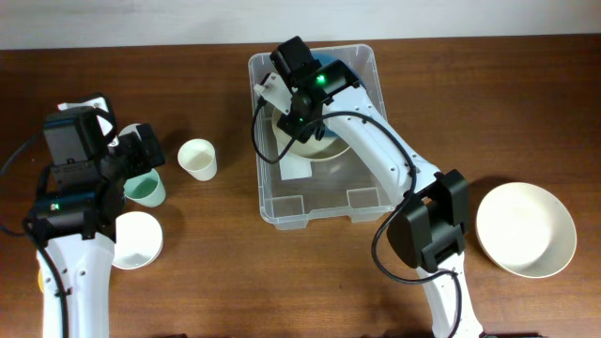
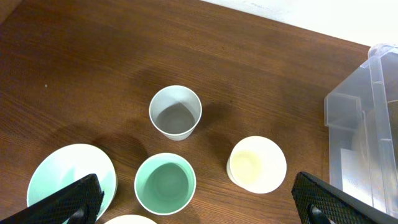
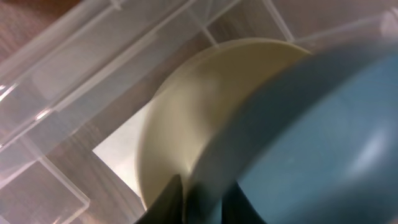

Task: Pack container
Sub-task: 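Grasp the dark blue bowl and place it into the bin, then move right gripper to the cream plate and grasp its rim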

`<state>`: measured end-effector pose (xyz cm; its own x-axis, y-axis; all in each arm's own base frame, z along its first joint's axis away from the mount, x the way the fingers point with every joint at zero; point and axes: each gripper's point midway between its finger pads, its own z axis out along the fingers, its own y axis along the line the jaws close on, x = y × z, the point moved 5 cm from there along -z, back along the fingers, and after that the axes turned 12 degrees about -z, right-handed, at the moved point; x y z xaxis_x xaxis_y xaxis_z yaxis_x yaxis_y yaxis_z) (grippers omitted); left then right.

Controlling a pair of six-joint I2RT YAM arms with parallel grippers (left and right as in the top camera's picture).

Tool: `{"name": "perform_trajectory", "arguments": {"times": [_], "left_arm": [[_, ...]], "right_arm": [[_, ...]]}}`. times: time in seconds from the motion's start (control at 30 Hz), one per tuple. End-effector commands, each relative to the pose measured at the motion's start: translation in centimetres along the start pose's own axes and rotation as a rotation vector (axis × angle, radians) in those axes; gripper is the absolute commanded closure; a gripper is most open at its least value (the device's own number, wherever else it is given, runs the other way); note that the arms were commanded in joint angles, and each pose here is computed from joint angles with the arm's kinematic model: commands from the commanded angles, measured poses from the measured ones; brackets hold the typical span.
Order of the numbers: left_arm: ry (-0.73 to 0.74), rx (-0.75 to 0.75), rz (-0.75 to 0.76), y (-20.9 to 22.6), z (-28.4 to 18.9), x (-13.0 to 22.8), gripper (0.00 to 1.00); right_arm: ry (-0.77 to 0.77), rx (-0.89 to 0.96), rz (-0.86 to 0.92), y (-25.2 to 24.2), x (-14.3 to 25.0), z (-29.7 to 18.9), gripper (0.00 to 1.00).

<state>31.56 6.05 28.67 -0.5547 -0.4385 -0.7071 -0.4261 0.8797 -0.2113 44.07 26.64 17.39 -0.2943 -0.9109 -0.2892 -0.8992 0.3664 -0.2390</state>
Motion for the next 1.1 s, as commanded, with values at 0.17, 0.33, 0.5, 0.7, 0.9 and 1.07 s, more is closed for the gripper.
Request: {"name": "perform_trajectory", "arguments": {"times": [0.17,0.33,0.5,0.7,0.9,1.07], "left_arm": [[-0.015,-0.002,-0.013,0.0,-0.2,-0.5,0.01],[-0.015,-0.002,-0.013,0.0,-0.2,-0.5,0.01],[-0.015,-0.002,-0.013,0.0,-0.2,-0.5,0.01],[-0.017,-0.001,-0.013,0.0,-0.2,-0.5,0.01],[-0.024,0.002,-0.013,-0.1,-0.2,-0.7,0.01],[-0.029,0.004,-0.014,-0.1,-0.2,-0.8,0.01]], "right_arm": [[0.002,-0.007,0.000,0.3,0.0,-0.4,0.58],[-0.030,0.092,0.104,-1.2,-0.5,-3.8,0.51],[-0.018,0.481,0.515,-7.5,2.6,-11.4,0.50],[0.064,0.641,1.116,-11.3,12.9,-16.3,0.48],[0.325,0.592,1.598,-11.0,24.6,-16.0,0.38],[0.487,0.516,1.738,-10.1,30.9,-14.5,0.38]]}}
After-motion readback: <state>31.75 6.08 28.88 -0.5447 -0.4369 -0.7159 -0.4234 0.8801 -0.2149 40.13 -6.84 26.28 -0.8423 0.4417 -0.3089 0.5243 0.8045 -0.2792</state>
